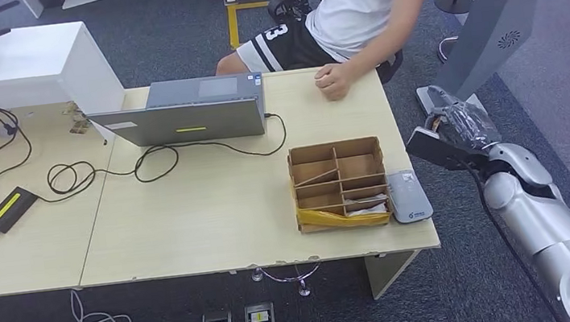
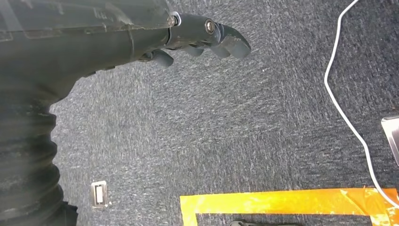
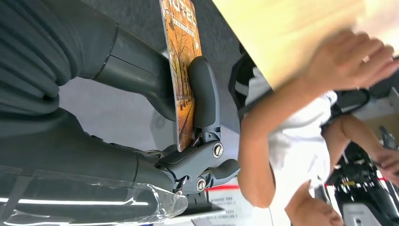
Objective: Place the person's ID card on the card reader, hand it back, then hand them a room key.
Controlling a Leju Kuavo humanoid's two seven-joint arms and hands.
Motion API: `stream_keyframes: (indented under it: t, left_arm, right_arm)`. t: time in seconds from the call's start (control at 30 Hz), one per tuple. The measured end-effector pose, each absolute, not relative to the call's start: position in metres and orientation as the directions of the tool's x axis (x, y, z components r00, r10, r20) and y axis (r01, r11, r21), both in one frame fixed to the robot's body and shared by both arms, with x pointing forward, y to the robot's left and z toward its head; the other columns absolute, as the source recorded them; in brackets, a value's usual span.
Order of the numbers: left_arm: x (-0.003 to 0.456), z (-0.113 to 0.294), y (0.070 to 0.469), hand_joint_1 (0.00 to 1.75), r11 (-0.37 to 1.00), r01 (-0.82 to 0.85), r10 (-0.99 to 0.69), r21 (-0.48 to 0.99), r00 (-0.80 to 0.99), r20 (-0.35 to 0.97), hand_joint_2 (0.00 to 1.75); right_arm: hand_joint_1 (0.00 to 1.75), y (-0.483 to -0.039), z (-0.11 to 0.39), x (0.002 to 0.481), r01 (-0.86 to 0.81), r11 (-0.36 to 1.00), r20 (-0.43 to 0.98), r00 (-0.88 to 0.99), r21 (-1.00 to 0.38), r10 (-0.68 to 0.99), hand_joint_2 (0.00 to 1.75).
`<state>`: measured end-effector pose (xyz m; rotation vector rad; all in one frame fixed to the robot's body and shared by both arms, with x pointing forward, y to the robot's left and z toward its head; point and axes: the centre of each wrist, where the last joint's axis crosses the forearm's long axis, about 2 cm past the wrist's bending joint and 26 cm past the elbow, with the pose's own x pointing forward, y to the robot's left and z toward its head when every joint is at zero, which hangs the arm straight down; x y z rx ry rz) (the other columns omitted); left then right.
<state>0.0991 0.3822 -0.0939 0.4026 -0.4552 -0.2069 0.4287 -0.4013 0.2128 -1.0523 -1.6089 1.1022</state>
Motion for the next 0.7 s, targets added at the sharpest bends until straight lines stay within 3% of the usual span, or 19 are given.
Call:
stream_keyframes:
  t: [0.37, 0.7]
  left_arm:
    - [0.1, -0.094, 0.38, 0.0, 0.896, 0.162, -0.336, 0.413, 0.856, 0.392, 1.75]
    - [0.1, -0.094, 0.38, 0.0, 0.889, 0.195, -0.368, 0.413, 0.842, 0.395, 1.75]
  right_arm:
    - [1.75, -0.401, 0.305, 0.47, 0.325, 0.153, 0.058, -0.282, -0.933, 0.958, 1.75]
    - [1.75, -0.382, 0.33, 0.492, 0.316, 0.101, 0.015, -0.265, -0.944, 0.964, 1.75]
